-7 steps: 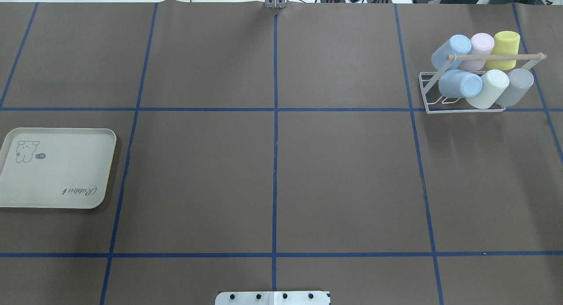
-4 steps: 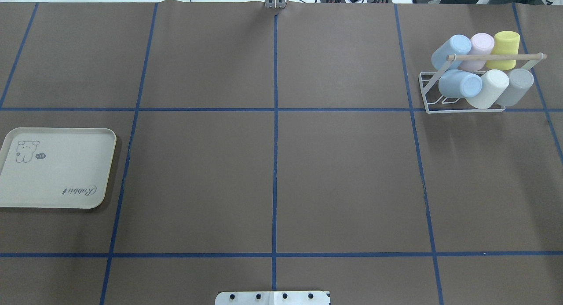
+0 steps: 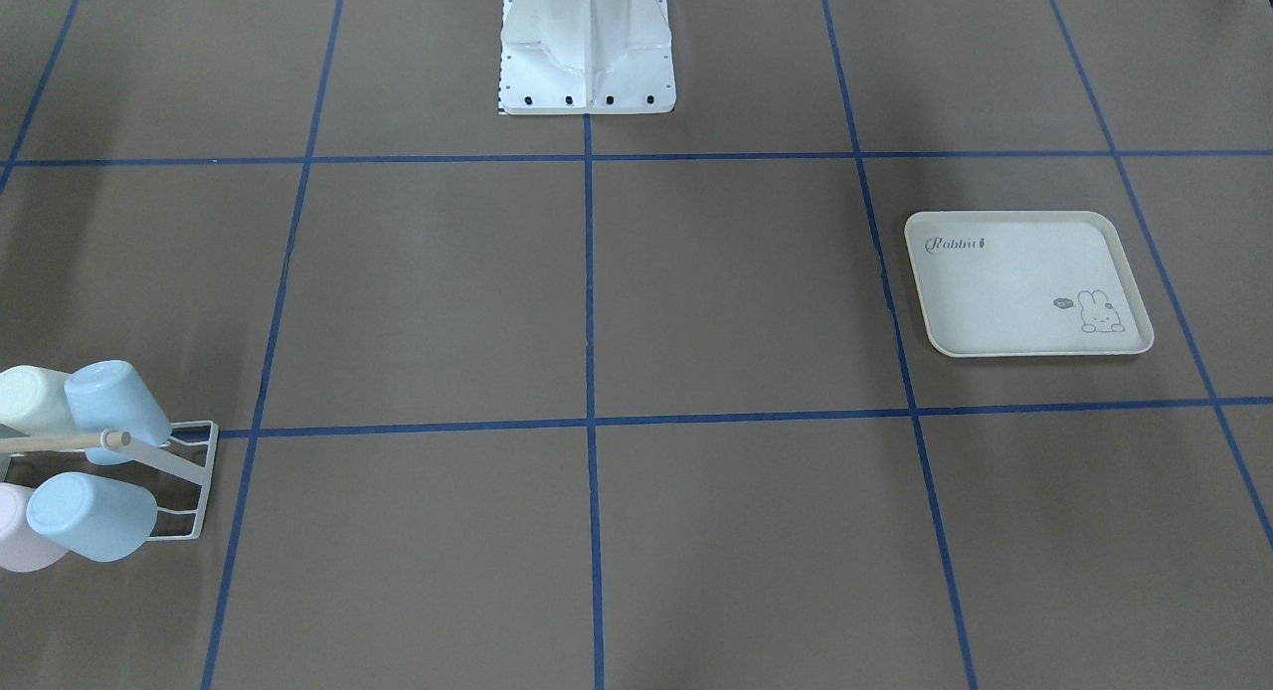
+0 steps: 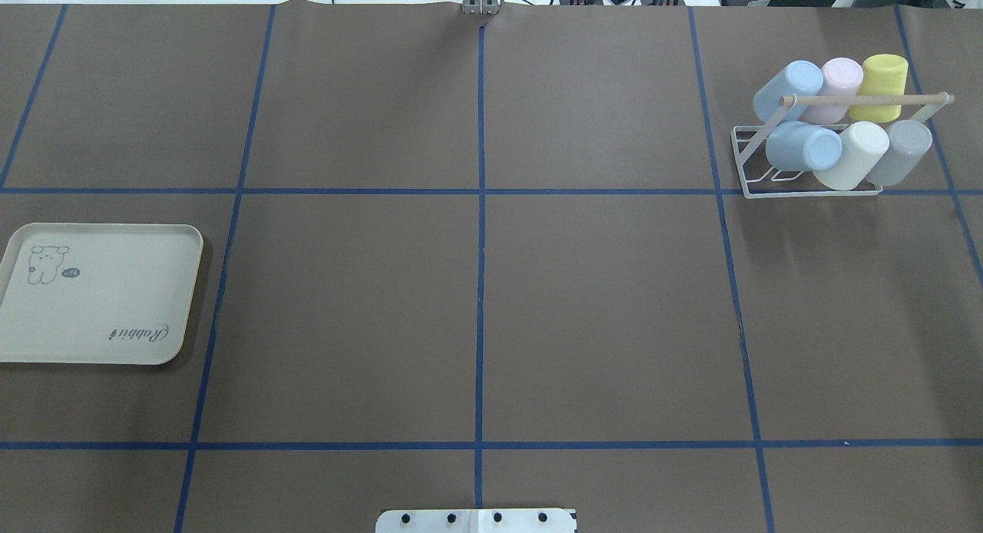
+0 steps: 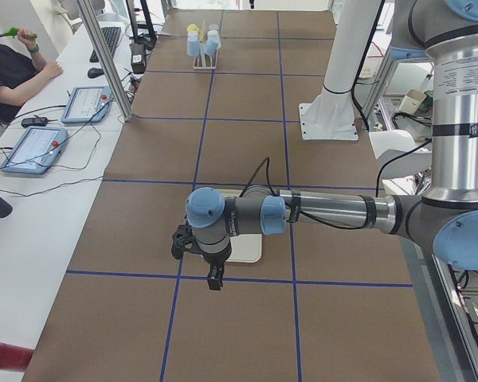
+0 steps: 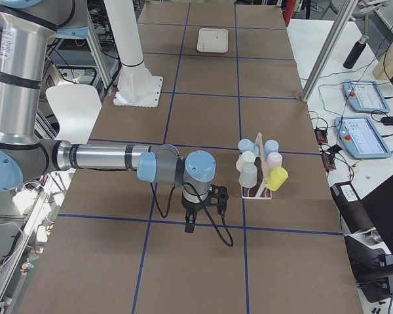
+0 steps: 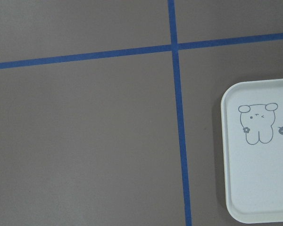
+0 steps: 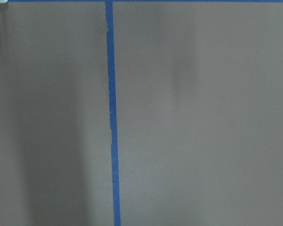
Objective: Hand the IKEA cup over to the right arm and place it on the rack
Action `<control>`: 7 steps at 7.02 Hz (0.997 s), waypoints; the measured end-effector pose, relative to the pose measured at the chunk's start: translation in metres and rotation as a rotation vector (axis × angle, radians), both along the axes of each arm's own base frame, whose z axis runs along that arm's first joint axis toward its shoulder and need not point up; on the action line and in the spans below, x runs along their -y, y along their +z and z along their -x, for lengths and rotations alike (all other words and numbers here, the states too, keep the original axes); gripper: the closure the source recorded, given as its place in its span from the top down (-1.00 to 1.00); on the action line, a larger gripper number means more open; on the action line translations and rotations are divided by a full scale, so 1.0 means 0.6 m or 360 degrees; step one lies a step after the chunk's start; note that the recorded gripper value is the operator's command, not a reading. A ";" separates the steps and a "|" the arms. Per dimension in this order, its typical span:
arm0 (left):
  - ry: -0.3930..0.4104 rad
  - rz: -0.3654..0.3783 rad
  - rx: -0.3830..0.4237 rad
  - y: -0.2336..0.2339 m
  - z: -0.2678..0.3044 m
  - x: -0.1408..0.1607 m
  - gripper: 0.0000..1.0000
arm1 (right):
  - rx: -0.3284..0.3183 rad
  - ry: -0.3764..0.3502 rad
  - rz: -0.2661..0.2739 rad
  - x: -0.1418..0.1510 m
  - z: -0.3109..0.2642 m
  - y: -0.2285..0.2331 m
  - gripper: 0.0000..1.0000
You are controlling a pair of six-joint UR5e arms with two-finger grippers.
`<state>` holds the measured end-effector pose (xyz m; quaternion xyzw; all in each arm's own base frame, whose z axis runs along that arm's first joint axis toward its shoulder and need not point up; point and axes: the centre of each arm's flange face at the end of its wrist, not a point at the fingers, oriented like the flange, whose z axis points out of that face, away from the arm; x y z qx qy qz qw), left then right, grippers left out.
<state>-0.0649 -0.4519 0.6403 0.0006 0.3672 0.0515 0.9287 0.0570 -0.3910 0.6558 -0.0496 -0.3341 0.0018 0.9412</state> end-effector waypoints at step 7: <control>-0.0001 -0.0246 0.0000 -0.026 0.001 0.016 1.00 | 0.0002 0.0000 -0.0009 0.003 0.000 -0.003 1.00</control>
